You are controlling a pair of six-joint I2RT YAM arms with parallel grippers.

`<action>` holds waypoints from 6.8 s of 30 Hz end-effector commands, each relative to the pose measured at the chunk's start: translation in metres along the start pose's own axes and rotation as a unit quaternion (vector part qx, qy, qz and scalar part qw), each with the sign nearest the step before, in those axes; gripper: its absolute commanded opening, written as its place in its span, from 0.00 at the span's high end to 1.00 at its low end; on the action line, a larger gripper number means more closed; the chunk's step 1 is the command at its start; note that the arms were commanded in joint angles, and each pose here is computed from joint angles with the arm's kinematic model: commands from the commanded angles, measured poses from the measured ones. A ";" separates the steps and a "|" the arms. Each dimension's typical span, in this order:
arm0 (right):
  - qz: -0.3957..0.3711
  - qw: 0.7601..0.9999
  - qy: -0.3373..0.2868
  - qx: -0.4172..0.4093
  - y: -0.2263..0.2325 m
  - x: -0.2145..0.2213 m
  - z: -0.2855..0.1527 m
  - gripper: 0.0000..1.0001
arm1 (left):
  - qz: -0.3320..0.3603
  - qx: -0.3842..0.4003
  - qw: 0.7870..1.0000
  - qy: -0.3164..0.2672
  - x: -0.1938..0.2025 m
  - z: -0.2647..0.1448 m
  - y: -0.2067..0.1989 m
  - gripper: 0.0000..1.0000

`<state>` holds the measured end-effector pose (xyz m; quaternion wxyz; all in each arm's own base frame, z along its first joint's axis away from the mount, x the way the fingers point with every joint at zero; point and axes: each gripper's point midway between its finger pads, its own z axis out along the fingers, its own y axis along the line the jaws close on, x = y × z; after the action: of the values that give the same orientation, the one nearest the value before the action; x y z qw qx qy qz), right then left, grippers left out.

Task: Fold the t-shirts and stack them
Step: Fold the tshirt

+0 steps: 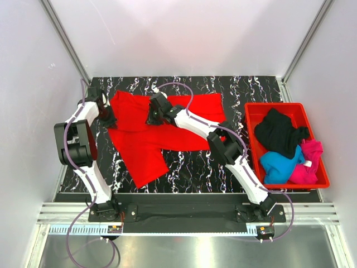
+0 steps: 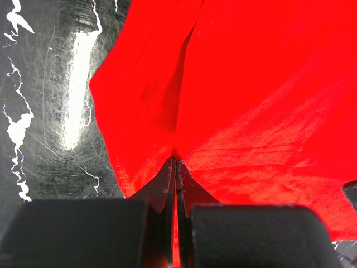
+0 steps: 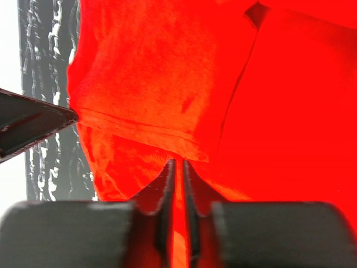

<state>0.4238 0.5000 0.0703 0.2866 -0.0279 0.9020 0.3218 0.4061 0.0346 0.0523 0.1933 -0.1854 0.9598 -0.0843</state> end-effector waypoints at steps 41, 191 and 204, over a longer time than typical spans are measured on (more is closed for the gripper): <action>-0.022 0.999 -0.030 -0.007 0.024 -0.020 -0.008 1.00 | 0.002 -0.022 0.998 -0.058 -0.034 -0.045 -0.008 1.00; 0.173 0.947 -0.095 0.252 -0.318 -0.172 -0.210 0.63 | 0.056 -0.007 0.996 -0.074 -0.043 -0.061 -0.044 0.44; 0.298 0.878 -0.048 0.372 -0.278 -0.025 -0.286 0.59 | -0.031 0.036 0.994 -0.096 0.156 -0.143 -0.034 0.42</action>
<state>0.3976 0.1031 0.1110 0.2197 0.3375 0.9132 0.0628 0.2545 -0.0407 0.1343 0.2834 -0.1413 0.9452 -0.0795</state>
